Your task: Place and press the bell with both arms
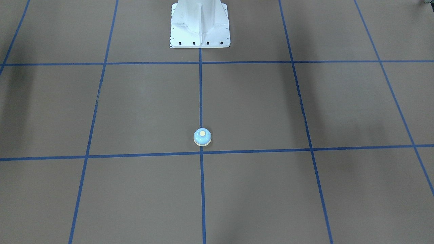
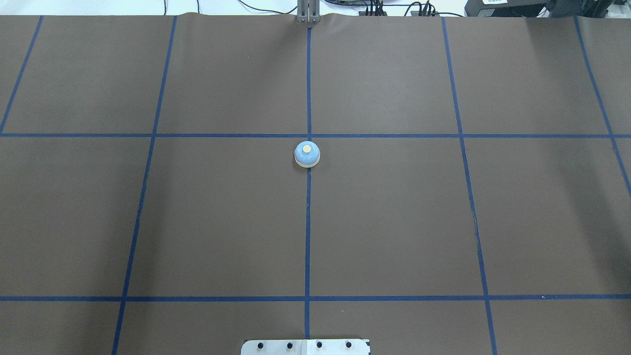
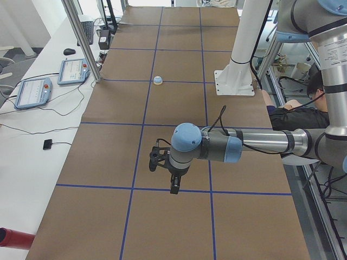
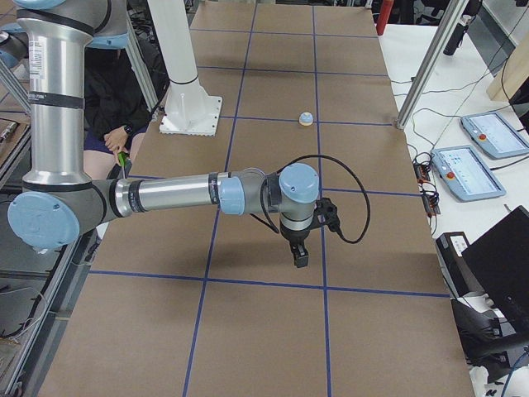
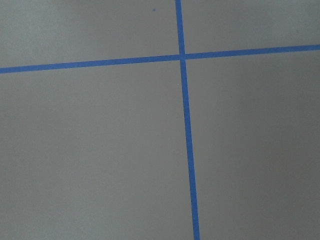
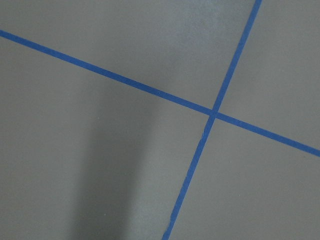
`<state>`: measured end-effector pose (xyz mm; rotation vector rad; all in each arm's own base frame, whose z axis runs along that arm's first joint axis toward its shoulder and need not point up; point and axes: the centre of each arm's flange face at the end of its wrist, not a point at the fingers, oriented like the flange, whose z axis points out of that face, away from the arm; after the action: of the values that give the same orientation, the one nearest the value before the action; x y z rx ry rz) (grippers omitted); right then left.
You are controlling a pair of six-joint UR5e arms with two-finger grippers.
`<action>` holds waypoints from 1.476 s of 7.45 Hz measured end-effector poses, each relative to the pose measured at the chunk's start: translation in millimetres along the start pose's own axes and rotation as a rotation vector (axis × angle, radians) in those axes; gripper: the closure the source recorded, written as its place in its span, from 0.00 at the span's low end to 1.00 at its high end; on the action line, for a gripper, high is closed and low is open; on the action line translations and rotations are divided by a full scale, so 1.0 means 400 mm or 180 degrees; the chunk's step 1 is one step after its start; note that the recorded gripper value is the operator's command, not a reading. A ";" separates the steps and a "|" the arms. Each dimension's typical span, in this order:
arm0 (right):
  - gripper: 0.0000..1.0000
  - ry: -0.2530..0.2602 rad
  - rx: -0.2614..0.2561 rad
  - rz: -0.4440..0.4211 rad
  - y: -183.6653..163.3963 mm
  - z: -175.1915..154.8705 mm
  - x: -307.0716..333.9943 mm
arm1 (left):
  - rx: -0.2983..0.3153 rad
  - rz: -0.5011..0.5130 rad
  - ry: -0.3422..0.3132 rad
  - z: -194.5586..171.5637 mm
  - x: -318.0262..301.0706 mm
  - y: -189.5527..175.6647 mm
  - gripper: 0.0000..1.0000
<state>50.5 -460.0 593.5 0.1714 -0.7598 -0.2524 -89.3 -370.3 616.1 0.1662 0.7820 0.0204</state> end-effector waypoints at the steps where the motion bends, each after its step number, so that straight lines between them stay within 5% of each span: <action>1: 0.00 0.0004 0.0032 0.0016 0.011 0.002 0.000 | 0.0012 0.0012 -0.0001 -0.002 0.001 -0.004 0.00; 11: 0.00 -0.0011 0.0065 0.0023 0.013 0.001 -0.004 | 0.0008 0.0002 -0.0025 0.001 -0.004 -0.014 0.00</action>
<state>50.1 -454.6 593.9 0.1875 -0.7666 -0.2382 -90.4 -375.9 616.6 0.1689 0.7741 0.0194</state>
